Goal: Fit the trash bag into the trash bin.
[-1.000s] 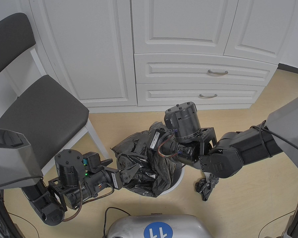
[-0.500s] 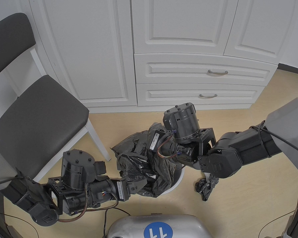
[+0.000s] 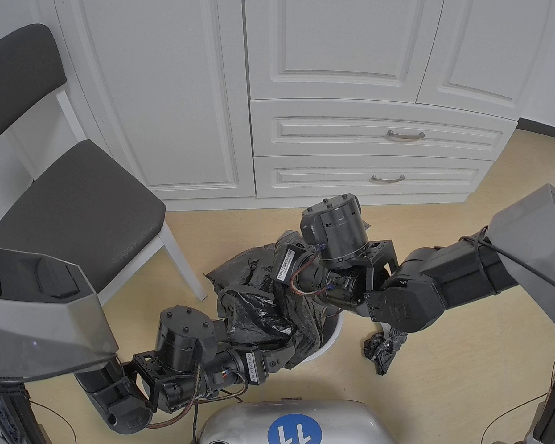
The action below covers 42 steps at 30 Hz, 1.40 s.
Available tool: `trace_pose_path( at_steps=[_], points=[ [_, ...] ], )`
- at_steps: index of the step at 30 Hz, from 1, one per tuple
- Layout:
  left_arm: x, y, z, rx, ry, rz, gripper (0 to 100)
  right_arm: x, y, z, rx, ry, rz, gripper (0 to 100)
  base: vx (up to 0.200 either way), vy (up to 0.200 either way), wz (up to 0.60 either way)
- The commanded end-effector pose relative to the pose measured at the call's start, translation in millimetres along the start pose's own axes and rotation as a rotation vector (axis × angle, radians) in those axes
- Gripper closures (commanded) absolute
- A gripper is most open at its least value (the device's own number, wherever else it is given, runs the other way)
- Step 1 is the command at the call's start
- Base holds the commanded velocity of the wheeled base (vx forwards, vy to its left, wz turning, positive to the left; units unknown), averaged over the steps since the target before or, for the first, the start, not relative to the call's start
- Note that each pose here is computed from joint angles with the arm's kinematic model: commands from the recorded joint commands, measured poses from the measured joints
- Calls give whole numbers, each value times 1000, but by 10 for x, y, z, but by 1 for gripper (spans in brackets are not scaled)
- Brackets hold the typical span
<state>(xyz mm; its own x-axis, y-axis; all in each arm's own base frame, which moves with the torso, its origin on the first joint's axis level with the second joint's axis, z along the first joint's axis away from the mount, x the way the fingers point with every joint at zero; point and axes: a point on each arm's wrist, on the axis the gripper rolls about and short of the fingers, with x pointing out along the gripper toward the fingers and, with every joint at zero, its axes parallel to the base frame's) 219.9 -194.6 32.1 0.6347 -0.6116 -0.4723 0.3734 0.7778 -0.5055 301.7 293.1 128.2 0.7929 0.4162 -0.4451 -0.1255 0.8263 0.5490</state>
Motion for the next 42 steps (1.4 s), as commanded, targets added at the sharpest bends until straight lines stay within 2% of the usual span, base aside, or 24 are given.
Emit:
trace_pose_path(
  at_steps=[1,8,13,19,23,27,31,38,42],
  points=[
    [62,62,-93,-1,37,24,0,0,4,2,0,0,2,100,0,0,0],
    [-85,15,-93,29,53,-16,0,-5,2,2,0,0,0,100,0,0,0],
    [68,77,-161,29,77,3,0,0,0,-1,0,0,0,100,0,0,0],
    [390,235,-277,22,3,63,0,-14,11,15,1,-4,4,100,0,0,0],
    [516,316,-236,10,-63,69,0,-23,13,20,3,-5,5,100,0,0,0],
    [575,301,-150,-3,-165,90,0,-32,18,29,4,-7,7,100,0,0,0],
    [579,257,-77,-6,-245,77,0,-43,28,33,4,-9,10,100,0,0,0],
    [543,206,11,-23,-297,81,0,-46,26,41,5,-11,10,100,0,0,0],
    [495,198,15,-23,-293,78,0,-46,26,41,5,-11,10,100,0,0,0]
  ],
)
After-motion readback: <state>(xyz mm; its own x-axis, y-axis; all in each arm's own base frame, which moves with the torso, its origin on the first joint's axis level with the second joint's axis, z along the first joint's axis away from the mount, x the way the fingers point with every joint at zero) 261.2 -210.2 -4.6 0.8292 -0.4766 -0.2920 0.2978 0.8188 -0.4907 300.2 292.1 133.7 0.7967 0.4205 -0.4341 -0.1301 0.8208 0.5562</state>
